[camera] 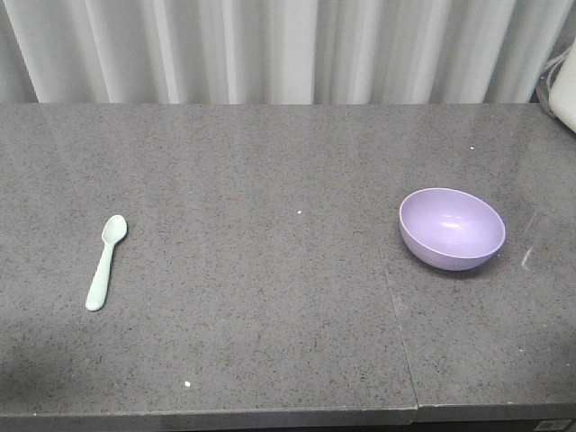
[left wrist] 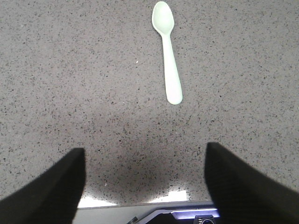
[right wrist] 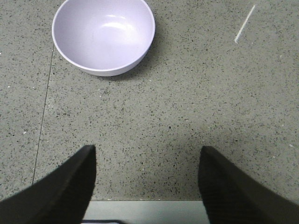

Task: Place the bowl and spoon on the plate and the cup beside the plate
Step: 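Grasp the white spoon handle with the left gripper and lift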

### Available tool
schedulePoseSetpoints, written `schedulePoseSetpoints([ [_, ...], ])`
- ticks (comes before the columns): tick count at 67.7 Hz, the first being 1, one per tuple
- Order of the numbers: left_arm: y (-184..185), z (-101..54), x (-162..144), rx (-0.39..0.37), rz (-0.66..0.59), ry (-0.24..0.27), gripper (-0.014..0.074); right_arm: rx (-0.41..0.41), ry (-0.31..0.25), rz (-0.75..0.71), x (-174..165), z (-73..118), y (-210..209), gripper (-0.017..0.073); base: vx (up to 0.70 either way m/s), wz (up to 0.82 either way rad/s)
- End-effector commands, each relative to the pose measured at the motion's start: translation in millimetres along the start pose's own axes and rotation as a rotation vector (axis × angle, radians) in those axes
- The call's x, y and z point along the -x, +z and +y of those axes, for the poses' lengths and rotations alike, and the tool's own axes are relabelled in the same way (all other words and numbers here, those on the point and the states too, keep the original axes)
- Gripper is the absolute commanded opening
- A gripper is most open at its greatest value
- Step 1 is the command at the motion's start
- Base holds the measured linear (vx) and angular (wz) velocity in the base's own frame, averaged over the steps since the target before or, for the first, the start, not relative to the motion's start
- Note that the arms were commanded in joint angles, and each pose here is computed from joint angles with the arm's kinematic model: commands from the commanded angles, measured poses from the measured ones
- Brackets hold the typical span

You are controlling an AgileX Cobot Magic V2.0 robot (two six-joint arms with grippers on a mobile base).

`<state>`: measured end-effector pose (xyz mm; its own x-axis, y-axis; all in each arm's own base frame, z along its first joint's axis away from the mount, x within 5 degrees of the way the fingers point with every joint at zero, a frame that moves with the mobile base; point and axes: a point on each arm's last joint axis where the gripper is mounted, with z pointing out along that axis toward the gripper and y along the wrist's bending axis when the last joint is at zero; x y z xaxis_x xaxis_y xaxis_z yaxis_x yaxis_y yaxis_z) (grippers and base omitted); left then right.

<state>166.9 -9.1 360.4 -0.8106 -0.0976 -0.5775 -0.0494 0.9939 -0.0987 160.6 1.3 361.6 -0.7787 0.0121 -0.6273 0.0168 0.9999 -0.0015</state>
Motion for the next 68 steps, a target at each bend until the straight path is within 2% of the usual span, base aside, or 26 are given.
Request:
schedulePoseSetpoints([
  [1, -10.6, -2.8, 10.2, -0.021, -0.091, -0.007, 0.0583, -0.009, -0.004, -0.083, 10.3, -1.6, -9.0, 0.0493, 0.00, 0.00],
  [21, -5.3, -6.7, 18.0, -0.051, -0.097, -0.014, 0.0559, -0.009, -0.004, -0.084, 10.4, -1.6, -9.0, 0.0494, 0.00, 0.00],
  [27, -0.8, -9.8, 28.3, -0.069, -0.079, -0.016, 0.0554, -0.009, -0.004, -0.084, 10.4, -1.6, -9.0, 0.0494, 0.00, 0.00],
  [37, 11.2, -17.0, 52.2, -0.092, -0.043, 0.011, 0.0554, -0.009, -0.004, -0.084, 10.4, -1.6, -9.0, 0.0494, 0.00, 0.00],
  [49, 46.2, -34.5, 78.1, -0.107, 0.051, 0.058, 0.0554, -0.009, -0.004, -0.084, 10.4, -1.6, -9.0, 0.0494, 0.00, 0.00],
  [68, 110.6, -47.8, 111.5, -0.088, 0.166, 0.004, 0.0554, -0.009, -0.004, -0.083, 10.3, -1.6, -9.0, 0.0494, 0.00, 0.00],
])
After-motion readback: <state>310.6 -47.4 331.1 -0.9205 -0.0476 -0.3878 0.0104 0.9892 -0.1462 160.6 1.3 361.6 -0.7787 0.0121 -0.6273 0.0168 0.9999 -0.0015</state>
